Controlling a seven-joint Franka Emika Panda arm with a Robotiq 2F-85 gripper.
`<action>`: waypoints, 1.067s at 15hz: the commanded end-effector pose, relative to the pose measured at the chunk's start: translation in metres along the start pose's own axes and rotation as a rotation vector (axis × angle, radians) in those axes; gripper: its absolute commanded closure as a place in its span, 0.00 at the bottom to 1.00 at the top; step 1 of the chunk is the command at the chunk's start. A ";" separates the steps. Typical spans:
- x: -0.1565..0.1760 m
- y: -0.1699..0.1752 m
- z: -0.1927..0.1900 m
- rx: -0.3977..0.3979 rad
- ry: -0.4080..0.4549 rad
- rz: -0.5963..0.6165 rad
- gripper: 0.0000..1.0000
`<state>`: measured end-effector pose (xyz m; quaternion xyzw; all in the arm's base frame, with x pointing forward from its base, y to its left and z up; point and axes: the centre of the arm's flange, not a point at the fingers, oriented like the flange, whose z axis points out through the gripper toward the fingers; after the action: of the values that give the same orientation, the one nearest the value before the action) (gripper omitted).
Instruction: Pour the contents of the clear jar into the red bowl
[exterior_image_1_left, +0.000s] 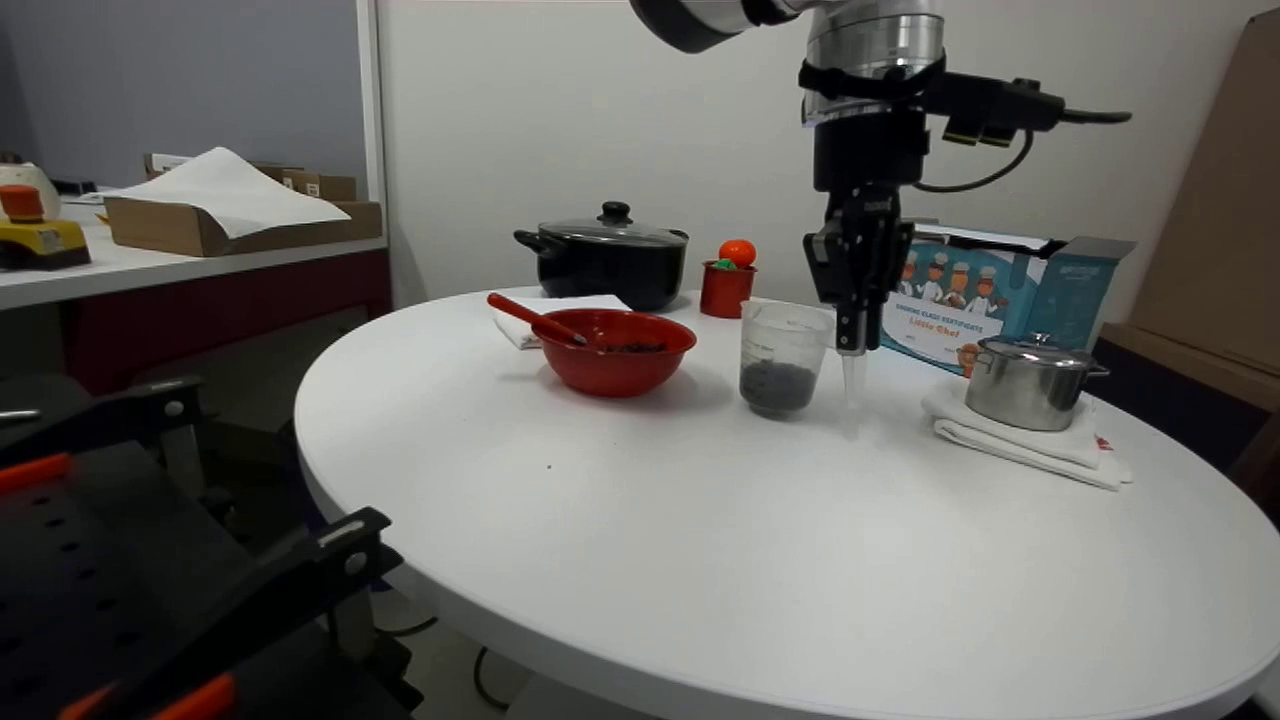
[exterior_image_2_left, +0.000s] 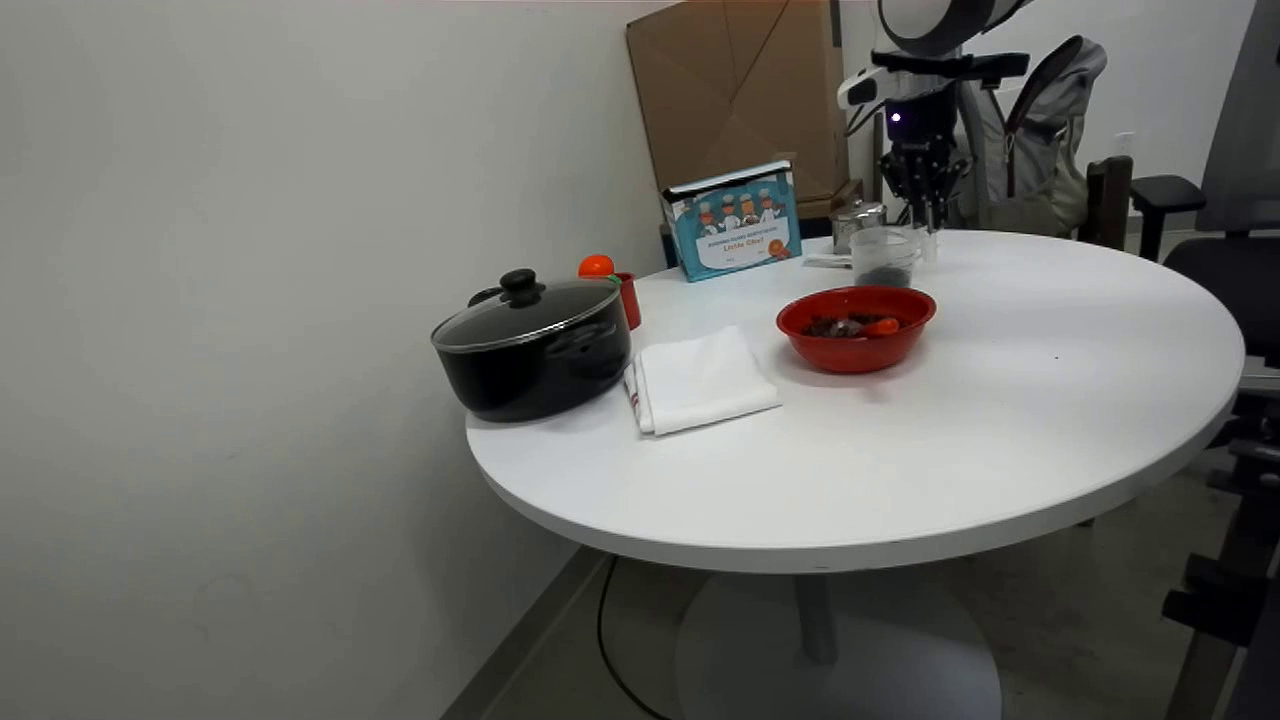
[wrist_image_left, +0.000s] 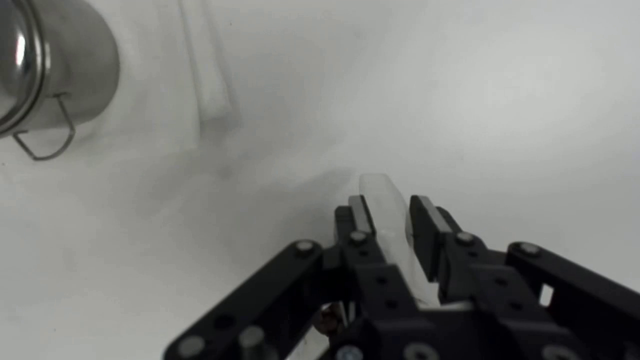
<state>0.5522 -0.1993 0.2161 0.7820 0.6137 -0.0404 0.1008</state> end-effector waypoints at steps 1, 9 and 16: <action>0.030 0.007 -0.024 -0.024 -0.056 -0.028 0.86; 0.087 -0.008 -0.098 -0.287 -0.278 -0.086 0.86; 0.124 -0.078 -0.146 -0.455 -0.339 -0.183 0.86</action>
<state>0.5473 -0.0561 0.3180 0.6811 0.6432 -0.0411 0.3475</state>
